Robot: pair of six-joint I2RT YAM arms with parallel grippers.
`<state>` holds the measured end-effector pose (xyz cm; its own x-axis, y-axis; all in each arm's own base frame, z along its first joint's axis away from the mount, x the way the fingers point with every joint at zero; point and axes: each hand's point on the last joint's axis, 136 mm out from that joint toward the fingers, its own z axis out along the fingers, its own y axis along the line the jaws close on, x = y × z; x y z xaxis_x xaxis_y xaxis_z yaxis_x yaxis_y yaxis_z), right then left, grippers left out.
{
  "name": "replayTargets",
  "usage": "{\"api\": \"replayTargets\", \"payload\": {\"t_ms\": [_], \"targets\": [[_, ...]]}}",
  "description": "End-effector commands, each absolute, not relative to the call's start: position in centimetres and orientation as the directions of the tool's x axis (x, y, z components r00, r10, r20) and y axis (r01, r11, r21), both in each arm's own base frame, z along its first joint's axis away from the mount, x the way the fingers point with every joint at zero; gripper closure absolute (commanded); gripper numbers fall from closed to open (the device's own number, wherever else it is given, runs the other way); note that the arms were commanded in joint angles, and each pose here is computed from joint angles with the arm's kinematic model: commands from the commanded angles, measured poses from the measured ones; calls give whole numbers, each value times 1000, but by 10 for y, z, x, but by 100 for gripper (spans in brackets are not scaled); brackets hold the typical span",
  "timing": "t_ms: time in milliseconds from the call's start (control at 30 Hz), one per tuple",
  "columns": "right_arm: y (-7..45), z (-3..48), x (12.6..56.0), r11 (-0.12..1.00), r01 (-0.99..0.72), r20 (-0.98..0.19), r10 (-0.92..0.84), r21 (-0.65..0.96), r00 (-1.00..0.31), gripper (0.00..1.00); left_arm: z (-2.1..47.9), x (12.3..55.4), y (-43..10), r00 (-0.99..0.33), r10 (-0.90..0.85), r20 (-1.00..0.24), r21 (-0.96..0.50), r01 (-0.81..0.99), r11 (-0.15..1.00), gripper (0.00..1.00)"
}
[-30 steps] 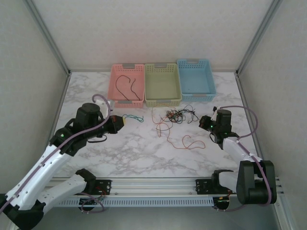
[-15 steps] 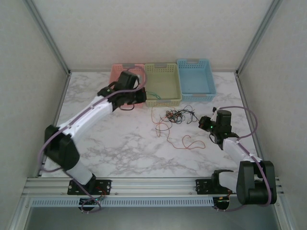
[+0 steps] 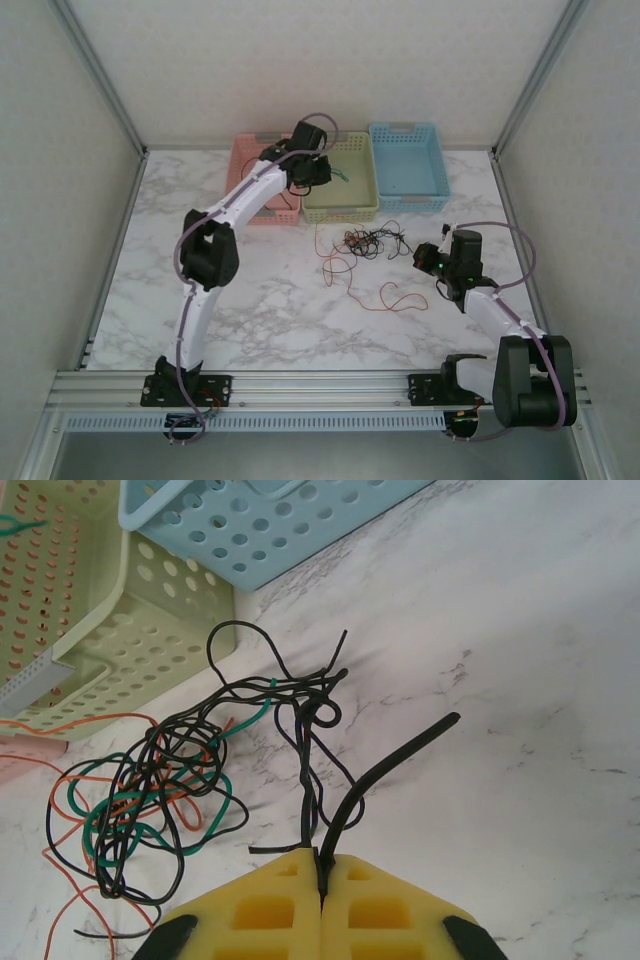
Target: Untangle the cables
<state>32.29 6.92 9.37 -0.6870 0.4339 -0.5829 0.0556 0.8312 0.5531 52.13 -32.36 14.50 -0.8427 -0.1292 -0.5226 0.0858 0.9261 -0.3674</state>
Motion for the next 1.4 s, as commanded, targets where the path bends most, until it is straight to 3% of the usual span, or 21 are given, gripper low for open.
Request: {"api": "replayTargets", "payload": {"t_ms": [0,133,367,567,833,1000,1200,1367], "targets": [[73,98,322,829,26,-591,421,559,-688,100,132,519,-322,-879,-115,-462,-349,61,935,67],[73,97,322,829,28,-590,421,559,-689,100,132,519,-320,-882,-99,-461,-334,69,940,44],[75,96,322,823,24,-585,424,568,-692,100,193,497,-320,-848,-86,-523,-383,143,913,41],[77,99,322,815,12,-583,425,580,-692,100,243,435,-306,-802,-91,-590,-458,240,856,40],[113,128,316,747,-131,-571,370,652,-733,100,213,331,-271,-827,-118,-550,-559,259,787,39],[165,151,292,668,-299,-573,233,681,-785,100,192,281,-246,-839,-122,-530,-583,256,771,36],[234,158,256,570,-479,-560,-41,668,-828,100,164,249,-222,-858,-127,-497,-577,218,788,33],[253,144,256,583,-511,-546,-133,631,-827,100,148,241,-216,-876,-119,-468,-568,195,800,31]]}}
